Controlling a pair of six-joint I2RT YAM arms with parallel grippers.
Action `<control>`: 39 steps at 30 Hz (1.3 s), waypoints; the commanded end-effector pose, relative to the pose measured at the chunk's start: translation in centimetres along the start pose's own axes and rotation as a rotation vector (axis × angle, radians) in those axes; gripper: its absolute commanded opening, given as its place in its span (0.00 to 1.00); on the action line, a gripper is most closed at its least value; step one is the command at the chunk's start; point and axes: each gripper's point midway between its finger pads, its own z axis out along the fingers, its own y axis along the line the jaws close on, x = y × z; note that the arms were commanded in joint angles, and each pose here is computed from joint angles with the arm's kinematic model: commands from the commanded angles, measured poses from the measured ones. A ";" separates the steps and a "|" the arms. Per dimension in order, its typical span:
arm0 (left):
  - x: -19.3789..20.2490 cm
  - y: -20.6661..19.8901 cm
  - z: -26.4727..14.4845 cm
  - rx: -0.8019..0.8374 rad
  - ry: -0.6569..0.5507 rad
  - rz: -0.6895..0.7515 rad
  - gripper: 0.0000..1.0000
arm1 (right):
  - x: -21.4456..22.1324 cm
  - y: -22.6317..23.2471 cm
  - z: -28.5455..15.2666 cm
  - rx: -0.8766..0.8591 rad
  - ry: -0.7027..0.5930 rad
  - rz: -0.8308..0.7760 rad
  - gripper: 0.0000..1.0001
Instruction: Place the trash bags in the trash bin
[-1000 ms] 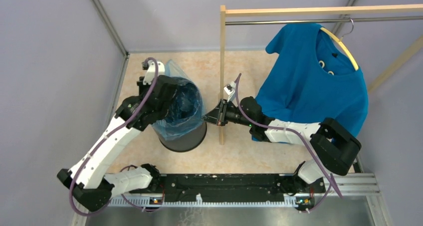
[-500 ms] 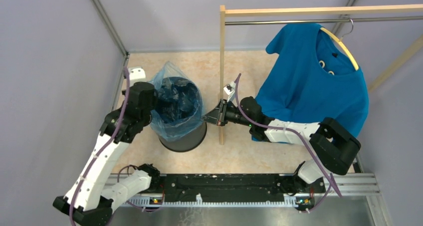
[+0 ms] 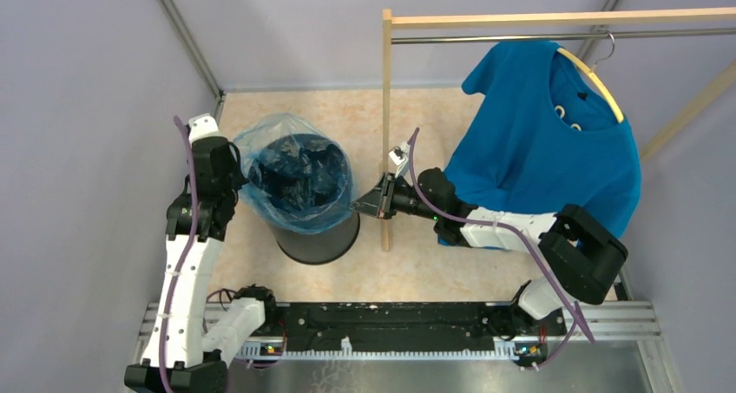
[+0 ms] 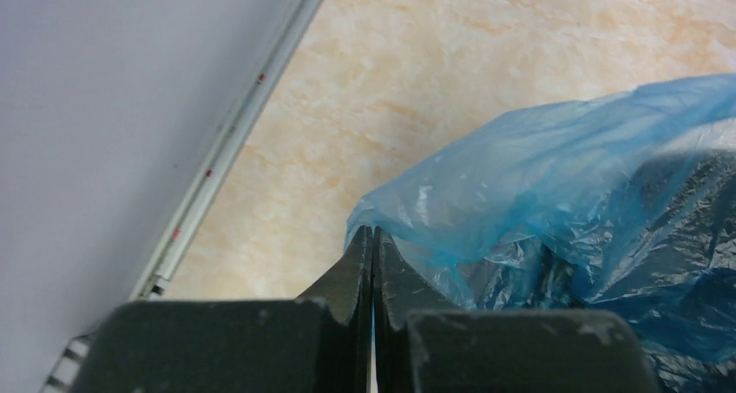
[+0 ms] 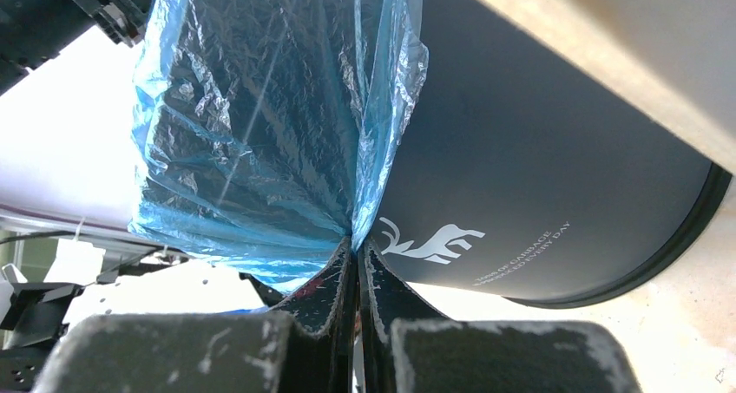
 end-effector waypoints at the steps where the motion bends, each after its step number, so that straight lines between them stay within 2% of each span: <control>1: 1.3 -1.7 1.0 0.106 0.030 -0.088 0.00 | -1.2 2.3 0.6 -0.067 -0.004 -0.050 0.00; 12: 6.3 -0.6 0.3 0.116 0.052 -0.229 0.02 | -1.3 1.9 1.3 -0.053 0.006 -0.058 0.00; 22: 8.2 -6.6 0.7 0.419 0.167 -0.234 0.01 | -1.9 1.4 1.1 -0.014 -0.025 -0.076 0.00; 30: 9.6 -11.6 -0.5 0.695 0.283 -0.300 0.01 | -2.5 0.7 0.6 0.037 -0.062 -0.096 0.00; 39: 13.0 -10.1 -1.2 0.595 0.410 -0.344 0.04 | -3.6 -2.3 -1.1 0.222 -0.114 -0.205 0.00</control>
